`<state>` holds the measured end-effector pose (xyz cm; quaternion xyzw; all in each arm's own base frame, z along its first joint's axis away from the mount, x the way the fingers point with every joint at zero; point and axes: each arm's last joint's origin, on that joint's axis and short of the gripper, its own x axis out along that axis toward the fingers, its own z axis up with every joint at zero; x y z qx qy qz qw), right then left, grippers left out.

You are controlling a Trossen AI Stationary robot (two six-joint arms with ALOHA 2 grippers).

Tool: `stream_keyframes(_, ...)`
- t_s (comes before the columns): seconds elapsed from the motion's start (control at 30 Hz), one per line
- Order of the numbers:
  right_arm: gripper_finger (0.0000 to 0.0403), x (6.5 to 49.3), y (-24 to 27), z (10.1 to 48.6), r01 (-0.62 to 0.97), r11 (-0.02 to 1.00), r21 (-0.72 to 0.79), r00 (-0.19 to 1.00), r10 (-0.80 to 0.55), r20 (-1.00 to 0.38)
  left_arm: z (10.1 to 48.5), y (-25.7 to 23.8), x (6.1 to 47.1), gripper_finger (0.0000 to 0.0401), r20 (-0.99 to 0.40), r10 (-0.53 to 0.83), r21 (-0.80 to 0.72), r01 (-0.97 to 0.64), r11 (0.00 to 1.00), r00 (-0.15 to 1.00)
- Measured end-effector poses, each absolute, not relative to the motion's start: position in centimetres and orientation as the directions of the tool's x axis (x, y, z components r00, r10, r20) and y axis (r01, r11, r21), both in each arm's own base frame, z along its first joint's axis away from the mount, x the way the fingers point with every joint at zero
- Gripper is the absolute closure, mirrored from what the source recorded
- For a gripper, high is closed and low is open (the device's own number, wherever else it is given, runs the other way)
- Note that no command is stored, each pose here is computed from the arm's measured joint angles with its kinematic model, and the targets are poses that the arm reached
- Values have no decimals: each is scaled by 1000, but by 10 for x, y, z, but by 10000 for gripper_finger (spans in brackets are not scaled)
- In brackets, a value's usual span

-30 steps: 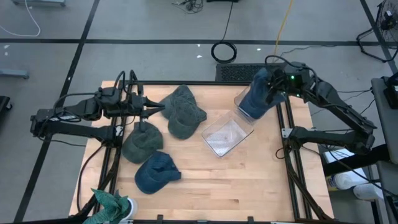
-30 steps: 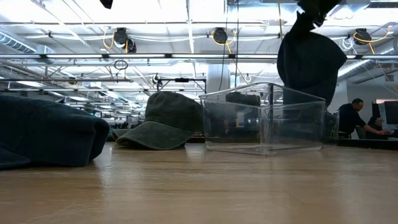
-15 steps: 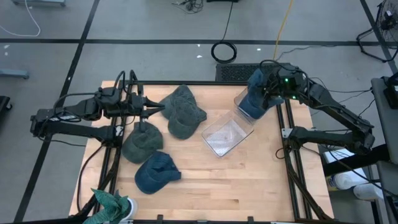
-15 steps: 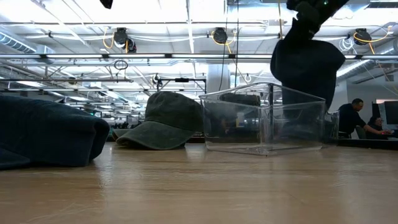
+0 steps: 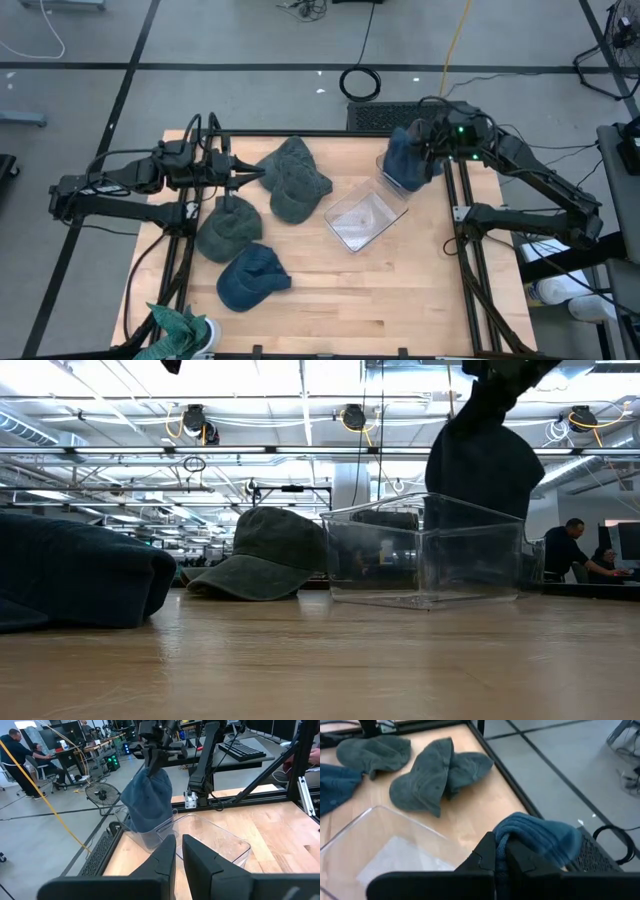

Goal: Pick & Place hat
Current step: Put the right blue cap into the top transparent bin

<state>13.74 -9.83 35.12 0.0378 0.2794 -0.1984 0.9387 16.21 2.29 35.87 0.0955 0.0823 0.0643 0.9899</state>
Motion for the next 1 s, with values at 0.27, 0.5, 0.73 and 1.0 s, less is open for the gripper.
stream_keyframes(0.27, 403, 136, -97, 346, 394, 919, -26, 738, -333, -587, 359, 23, 162, 359, -151, 143, 201, -112, 973, 978)
stream_keyframes(0.5, 403, 133, -98, 344, 460, 884, -78, 673, -405, -619, 359, 23, 162, 359, -151, 143, 200, -112, 973, 978)
stream_keyframes(0.73, 403, 130, -100, 340, 515, 848, -128, 597, -462, -656, 359, 23, 162, 359, -151, 144, 200, -112, 973, 978)
stream_keyframes(1.0, 403, 131, -103, 338, 553, 819, -154, 555, -500, -664, 359, 23, 162, 359, -151, 144, 200, -112, 973, 978)
